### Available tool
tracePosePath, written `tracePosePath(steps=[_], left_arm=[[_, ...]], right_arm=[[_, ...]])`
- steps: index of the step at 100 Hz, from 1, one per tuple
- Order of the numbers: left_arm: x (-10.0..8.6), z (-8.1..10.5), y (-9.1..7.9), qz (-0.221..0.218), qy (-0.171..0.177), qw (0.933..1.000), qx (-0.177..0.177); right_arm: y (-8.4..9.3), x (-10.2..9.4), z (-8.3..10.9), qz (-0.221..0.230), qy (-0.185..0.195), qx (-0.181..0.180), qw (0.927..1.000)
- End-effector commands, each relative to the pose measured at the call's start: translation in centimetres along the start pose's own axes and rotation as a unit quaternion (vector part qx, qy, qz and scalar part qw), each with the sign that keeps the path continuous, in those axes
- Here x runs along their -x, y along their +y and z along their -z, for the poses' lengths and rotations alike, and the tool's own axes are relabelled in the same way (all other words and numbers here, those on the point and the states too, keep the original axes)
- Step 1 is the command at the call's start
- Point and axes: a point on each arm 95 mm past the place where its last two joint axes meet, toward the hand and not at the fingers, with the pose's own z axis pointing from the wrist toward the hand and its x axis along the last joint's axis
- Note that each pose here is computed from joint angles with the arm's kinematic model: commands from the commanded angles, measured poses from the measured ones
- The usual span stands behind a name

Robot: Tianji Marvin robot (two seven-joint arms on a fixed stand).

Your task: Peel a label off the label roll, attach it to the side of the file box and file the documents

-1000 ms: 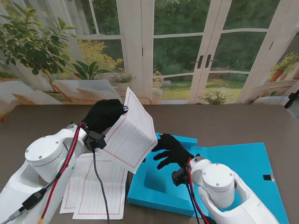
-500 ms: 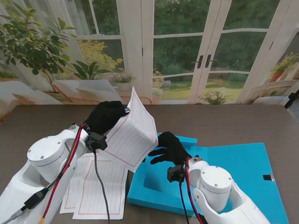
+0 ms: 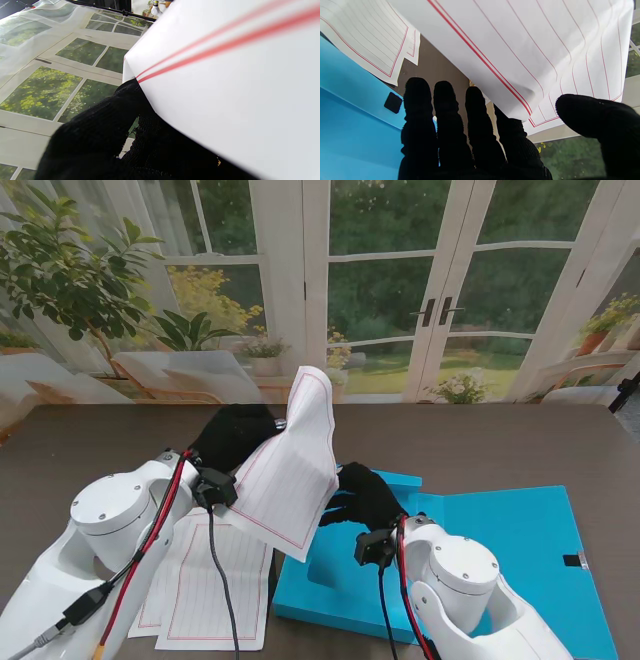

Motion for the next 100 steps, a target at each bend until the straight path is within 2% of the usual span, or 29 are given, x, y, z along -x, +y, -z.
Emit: tracePosePath(steps=[1,14,43,74,100], left_arm=[[0.4,-0.1,0.3,0.005,-0.006,1.0,0.006],[0.4,-0.2,0.4,0.01,-0.006,0.9999,0.006],[0.3,-0.1,0.7,0.019,-0.003,0.9998,0.005],[1.1,0.2,0.5,0.024,-0.013,0.9996,-0.006],[1.9,0.3,0.1,0.018,-0.025,0.9994,-0.014]], right_arm=[[-0.5,-0.2,0.1,-0.011,0.002,-0.005,0.9999],[-0.3,-0.1,0.1,-0.023,-0.002,-0.002,0.9997],[-0.4,0.1,0.1,-0.081,-0.008,-0.014,0.9966],[-0.5,-0.1,0.2,-0.14,0.024,-0.013,0.9898],[-0.3,-0.1,0.2,-0.133,0.03,-0.023,0.9904]])
